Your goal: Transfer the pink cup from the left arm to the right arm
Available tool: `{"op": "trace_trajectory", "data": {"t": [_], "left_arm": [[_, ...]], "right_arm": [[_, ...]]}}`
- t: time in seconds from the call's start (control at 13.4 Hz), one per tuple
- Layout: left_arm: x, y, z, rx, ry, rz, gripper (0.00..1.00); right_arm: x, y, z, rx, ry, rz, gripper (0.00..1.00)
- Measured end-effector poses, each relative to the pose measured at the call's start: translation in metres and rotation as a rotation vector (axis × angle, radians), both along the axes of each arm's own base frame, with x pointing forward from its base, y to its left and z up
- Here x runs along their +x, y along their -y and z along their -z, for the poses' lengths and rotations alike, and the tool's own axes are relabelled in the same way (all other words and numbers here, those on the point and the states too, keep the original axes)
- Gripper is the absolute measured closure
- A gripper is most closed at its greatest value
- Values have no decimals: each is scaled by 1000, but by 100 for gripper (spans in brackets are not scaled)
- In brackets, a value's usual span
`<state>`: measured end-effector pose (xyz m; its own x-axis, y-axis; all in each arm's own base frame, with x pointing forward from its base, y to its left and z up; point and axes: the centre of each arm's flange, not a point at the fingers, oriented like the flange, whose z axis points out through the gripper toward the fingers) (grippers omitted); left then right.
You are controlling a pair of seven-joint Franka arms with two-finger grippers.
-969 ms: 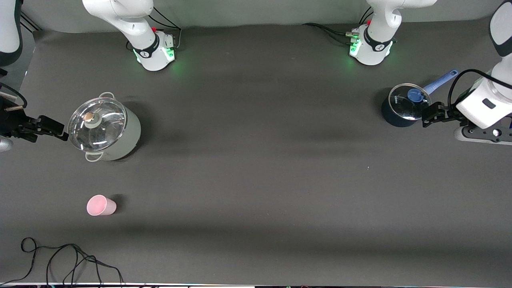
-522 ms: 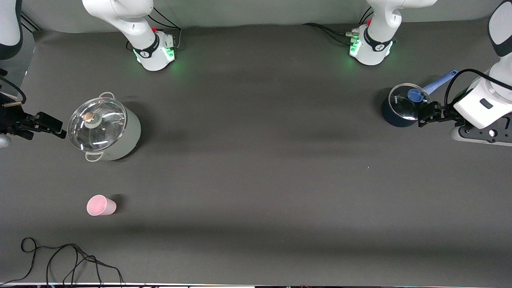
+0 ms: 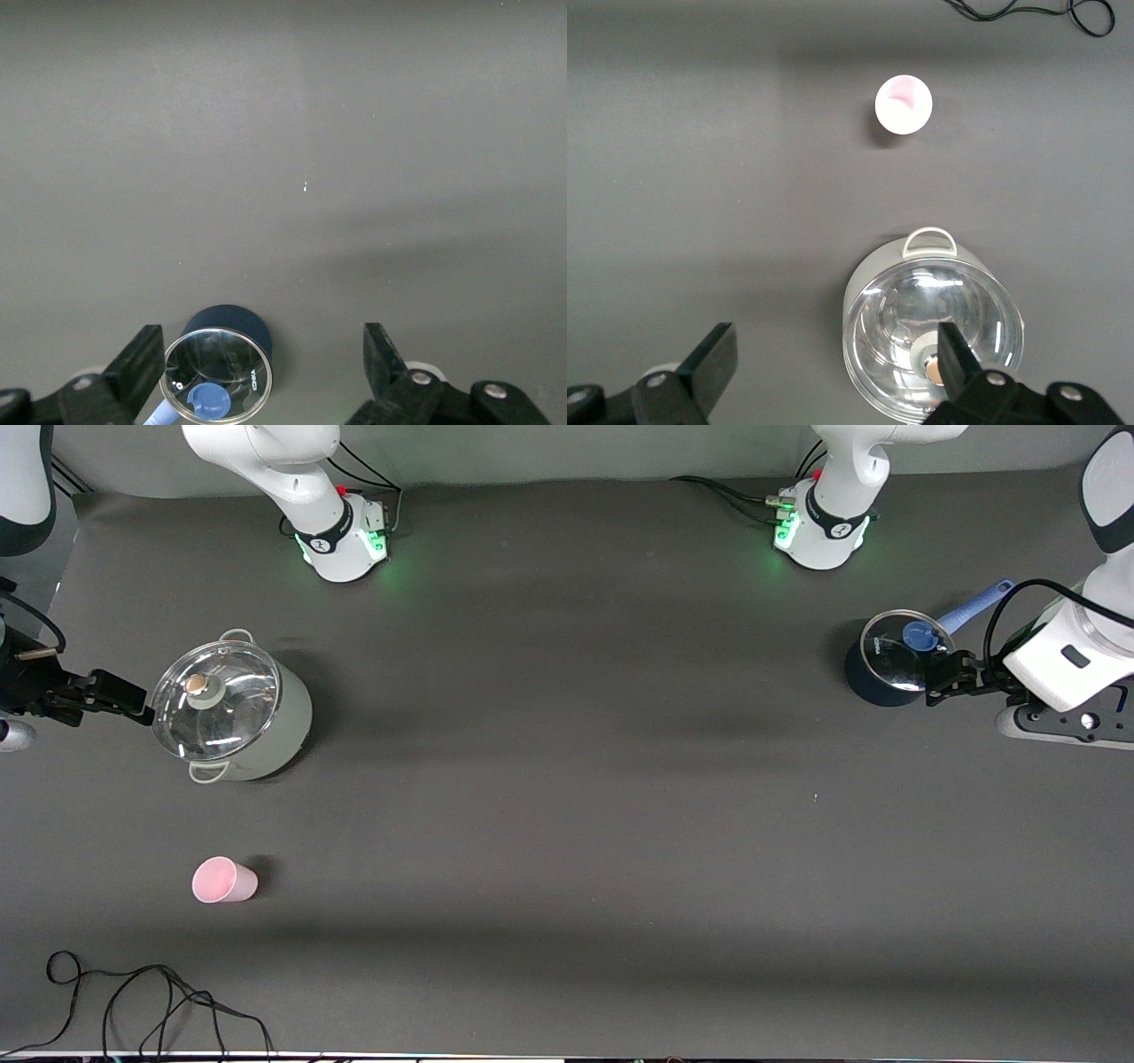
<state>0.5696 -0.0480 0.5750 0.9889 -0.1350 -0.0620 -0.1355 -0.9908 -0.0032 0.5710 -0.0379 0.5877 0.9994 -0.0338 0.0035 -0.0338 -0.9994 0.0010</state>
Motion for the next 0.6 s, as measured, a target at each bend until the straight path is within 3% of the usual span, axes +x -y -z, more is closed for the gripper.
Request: {"op": "trace_trajectory", "data": {"t": [0.6], "left_arm": [[-4,-4,4,3,-39,5,0]], "right_arm": [[-1,2,0,0,-8,4,0]]}}
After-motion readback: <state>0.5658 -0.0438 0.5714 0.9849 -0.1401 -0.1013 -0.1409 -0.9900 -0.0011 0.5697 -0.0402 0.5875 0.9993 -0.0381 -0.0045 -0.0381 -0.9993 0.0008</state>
